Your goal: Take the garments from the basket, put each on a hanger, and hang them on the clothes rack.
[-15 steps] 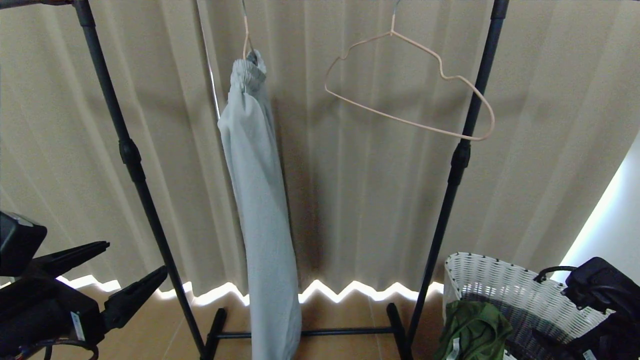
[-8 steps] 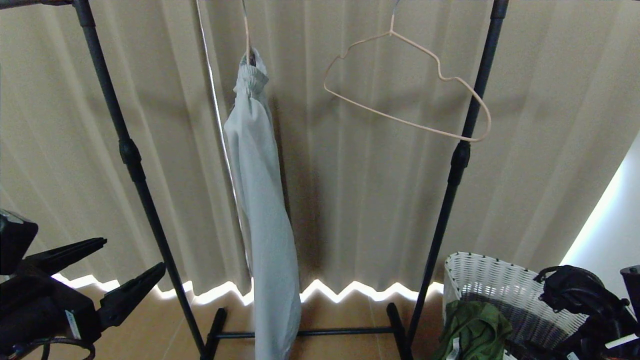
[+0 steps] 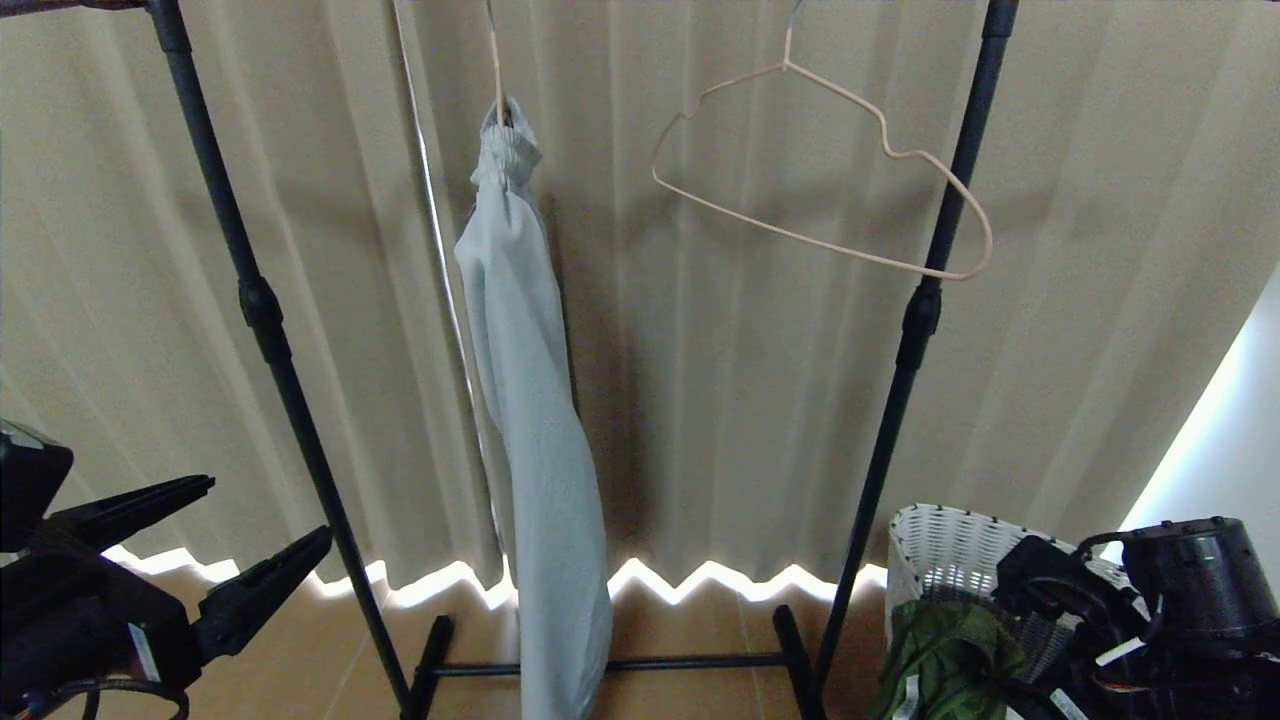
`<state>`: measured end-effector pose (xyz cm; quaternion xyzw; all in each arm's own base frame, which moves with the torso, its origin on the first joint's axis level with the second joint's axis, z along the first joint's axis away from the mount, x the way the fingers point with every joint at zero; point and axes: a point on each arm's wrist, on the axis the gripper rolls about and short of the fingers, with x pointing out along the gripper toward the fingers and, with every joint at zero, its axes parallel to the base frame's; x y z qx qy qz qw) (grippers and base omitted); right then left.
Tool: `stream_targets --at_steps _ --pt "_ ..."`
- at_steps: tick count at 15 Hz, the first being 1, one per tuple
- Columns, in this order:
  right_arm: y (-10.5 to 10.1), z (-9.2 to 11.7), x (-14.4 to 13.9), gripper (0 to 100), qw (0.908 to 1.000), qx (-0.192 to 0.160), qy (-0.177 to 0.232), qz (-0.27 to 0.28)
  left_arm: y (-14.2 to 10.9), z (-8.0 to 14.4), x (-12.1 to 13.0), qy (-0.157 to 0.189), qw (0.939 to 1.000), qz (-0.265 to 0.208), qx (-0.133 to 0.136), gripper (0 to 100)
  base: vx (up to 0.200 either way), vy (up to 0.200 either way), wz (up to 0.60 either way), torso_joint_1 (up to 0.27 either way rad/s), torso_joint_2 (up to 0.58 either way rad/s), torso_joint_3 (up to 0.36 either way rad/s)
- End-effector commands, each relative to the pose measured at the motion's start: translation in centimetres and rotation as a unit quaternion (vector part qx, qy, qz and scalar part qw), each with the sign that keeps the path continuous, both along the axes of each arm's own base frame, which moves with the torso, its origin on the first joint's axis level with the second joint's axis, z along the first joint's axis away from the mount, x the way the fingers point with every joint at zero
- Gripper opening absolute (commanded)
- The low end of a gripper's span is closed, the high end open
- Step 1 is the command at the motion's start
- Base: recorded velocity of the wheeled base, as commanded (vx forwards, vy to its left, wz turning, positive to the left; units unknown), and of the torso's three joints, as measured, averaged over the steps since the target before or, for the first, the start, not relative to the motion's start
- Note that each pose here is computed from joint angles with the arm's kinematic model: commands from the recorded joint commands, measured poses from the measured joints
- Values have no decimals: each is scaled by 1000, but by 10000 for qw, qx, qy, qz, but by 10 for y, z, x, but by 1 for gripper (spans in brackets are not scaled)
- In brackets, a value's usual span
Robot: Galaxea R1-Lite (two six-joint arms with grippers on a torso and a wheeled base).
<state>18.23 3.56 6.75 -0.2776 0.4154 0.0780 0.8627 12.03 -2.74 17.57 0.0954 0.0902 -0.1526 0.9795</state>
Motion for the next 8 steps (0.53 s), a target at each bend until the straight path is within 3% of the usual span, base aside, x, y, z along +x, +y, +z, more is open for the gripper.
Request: stream_targets --at_steps 1,8 --pt "4 -31 18 100 9992 -137 378 1 0 0 0 -13 10000 1 -2 100 0 0 0 0 0 0" --pt "-8 -37 47 100 9987 -198 202 -423 0 0 0 -7 10000 0 7 100 0 0 0 0 0 0"
